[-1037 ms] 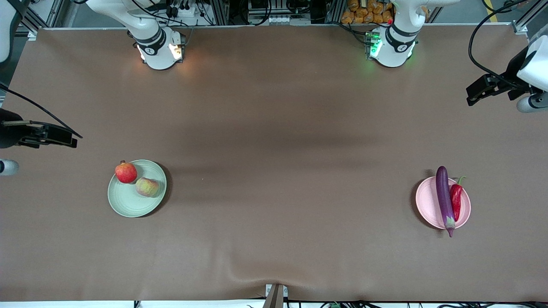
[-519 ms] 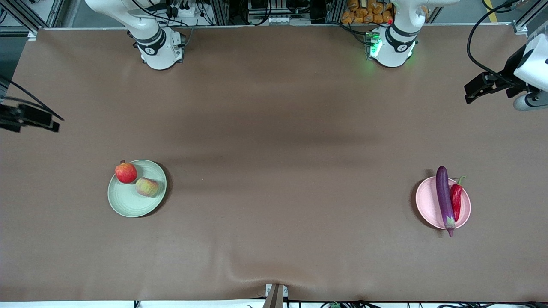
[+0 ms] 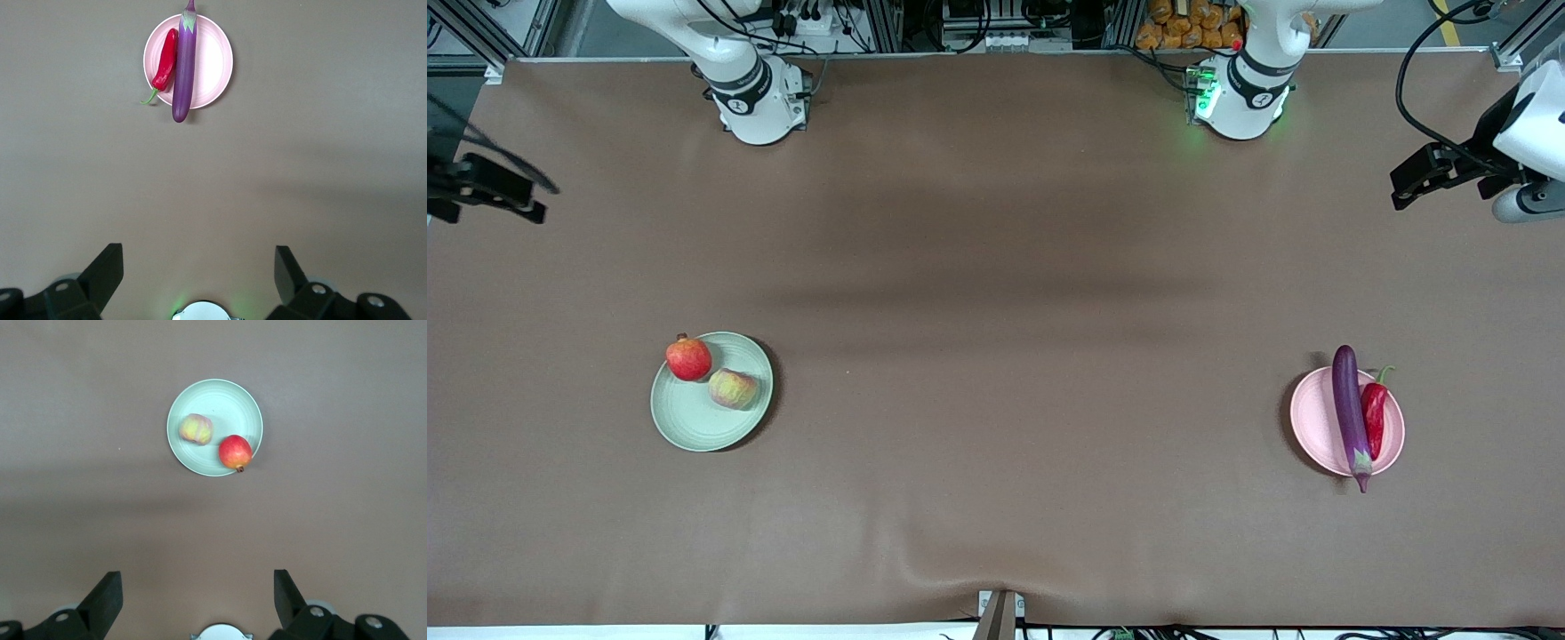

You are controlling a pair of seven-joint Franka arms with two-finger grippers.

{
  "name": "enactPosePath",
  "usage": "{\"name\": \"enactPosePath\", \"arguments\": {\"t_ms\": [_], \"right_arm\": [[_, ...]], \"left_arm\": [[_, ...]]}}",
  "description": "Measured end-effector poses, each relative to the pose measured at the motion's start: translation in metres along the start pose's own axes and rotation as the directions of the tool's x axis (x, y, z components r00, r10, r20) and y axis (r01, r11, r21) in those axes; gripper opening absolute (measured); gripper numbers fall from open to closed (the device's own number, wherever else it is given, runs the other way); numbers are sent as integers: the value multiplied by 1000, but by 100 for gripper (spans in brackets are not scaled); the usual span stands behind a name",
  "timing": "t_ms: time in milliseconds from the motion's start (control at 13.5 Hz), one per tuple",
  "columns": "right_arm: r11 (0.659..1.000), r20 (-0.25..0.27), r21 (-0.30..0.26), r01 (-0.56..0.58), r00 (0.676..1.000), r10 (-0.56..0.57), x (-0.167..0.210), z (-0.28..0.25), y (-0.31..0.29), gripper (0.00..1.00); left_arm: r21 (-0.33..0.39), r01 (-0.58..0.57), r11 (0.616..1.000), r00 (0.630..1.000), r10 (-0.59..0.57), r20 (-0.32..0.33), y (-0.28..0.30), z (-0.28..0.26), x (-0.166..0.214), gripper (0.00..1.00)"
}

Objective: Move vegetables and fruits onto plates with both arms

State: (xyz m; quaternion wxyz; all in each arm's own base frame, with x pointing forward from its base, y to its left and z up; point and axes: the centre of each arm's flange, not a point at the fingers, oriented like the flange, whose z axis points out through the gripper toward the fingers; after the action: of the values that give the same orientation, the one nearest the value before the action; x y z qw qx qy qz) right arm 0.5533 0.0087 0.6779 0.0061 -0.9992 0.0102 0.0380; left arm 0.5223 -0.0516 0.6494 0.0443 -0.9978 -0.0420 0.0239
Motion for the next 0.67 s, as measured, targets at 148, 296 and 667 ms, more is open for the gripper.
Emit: {"name": "enactPosePath", "arguments": {"t_ms": [148,296,667], "right_arm": [[1000,-18,1,-1,1000,1,-9,8,-2,100],[1000,-25,3,-14,1000,14,-14,11,5,100],[1000,-34,4,-26,999,26,-13,11,12,100]], "left_arm": [[0,-4,1000,1000,4,-3,1,-1,0,100],[-3,-32,999,999,32,-3,3,-2,-1,100],[-34,-68,997,998,68,3,10,-3,-3,100]]}}
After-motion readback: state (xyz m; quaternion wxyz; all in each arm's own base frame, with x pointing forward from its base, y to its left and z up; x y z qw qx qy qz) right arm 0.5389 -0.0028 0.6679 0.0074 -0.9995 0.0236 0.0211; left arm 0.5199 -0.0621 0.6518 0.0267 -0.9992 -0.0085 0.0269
